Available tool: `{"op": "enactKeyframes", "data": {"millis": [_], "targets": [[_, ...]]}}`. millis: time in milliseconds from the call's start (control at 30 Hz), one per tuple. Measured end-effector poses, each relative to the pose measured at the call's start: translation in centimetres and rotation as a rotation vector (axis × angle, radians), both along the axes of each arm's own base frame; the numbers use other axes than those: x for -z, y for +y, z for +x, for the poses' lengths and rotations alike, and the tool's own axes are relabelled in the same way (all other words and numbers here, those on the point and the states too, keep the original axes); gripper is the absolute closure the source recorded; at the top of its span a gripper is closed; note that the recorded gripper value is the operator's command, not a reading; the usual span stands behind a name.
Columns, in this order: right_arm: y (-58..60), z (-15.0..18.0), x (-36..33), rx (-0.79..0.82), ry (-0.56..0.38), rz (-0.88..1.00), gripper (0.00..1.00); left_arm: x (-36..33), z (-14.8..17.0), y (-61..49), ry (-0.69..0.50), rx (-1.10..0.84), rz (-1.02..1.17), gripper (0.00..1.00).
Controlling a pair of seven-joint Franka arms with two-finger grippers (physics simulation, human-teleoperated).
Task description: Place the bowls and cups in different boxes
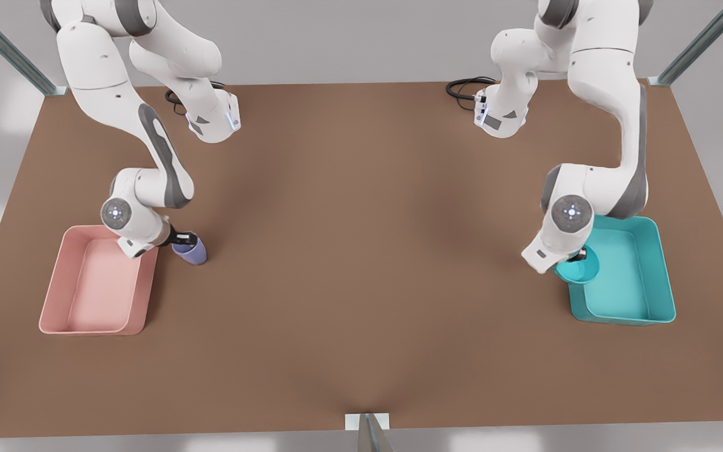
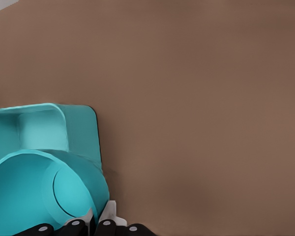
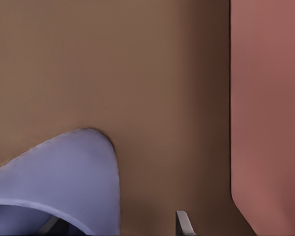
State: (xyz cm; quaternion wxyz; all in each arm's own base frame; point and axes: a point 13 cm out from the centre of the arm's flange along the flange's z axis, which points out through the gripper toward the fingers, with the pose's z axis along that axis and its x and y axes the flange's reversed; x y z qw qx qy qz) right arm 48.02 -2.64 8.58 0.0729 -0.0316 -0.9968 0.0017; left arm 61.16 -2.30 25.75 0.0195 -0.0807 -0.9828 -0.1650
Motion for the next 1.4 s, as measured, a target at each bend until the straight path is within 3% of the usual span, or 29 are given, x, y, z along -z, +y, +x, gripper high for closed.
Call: {"op": "enactKeyframes", "data": {"millis": [33, 100, 200, 300, 367, 500, 567, 600, 633, 733, 867, 967, 1100, 1133, 1167, 1400], "targets": [[0.2, 0.1, 0.0, -0.005, -0.003, 0.001, 0.64, -1.2, 0.5, 1.8, -0.006, -0.035, 0.004, 0.79], [0.5, 0.4, -0.1, -0.014, -0.01, 0.006, 0.79, -1.8, 0.7, 6.7, -0.002, -0.122, 0.013, 0.79], [1.0, 1.2, -0.6, -0.029, -0.027, 0.016, 0.79, 1.1, -0.4, 13.0, 0.046, -0.218, 0.017, 0.79], [0.8, 4.0, -2.6, -0.036, -0.081, 0.009, 0.79, 7.4, -2.0, 16.4, 0.114, -0.255, 0.005, 0.79], [0.5, 7.4, -5.5, -0.04, -0.146, 0.003, 0.79, 11.2, -2.7, 17.6, 0.137, -0.259, -0.006, 0.79], [-1.7, 17.3, -17.7, -0.045, -0.312, -0.014, 0.79, 15.2, -2.9, 19.9, 0.128, -0.264, -0.025, 0.79], [-5.8, 19.5, -20.3, -0.02, -0.314, -0.024, 0.79, 16.5, -2.8, 20.7, 0.116, -0.265, -0.033, 0.79], [-8.6, 19.5, -19.8, -0.002, -0.285, -0.031, 0.79, 16.8, -2.6, 21.0, 0.107, -0.262, -0.036, 0.69], [-11.3, 19.2, -18.3, 0.013, -0.245, -0.04, 0.79, 17.0, -2.4, 21.1, 0.099, -0.259, -0.04, 0.0], [-16.4, 16.8, -13.0, 0.03, -0.116, -0.043, 0.79, 14.5, -1.0, 20.7, 0.047, -0.242, -0.053, 0.0], [-18.9, 14.9, -6.9, 0.014, -0.005, -0.024, 0.79, -4.6, 3.5, 13.8, -0.129, -0.247, -0.183, 0.0], [-19.7, 14.1, -3.5, -0.002, 0.032, -0.008, 0.79, -12.6, 2.5, 3.3, -0.114, -0.174, -0.272, 0.0], [-19.7, 14.0, -1.5, -0.036, 0.039, 0.005, 0.79, -16.5, 0.8, -4.3, -0.036, -0.133, -0.301, 0.0], [-19.7, 14.0, -1.3, -0.044, 0.038, 0.005, 0.22, -16.8, 0.3, -4.6, -0.014, -0.143, -0.3, 0.0], [-19.8, 14.0, -1.2, -0.053, 0.038, 0.004, 0.0, -17.0, -0.2, -4.6, 0.004, -0.158, -0.299, 0.0], [-19.9, 14.8, -4.2, -0.088, 0.01, -0.031, 0.0, -16.8, -2.7, -3.7, 0.098, -0.231, -0.285, 0.0]]}}
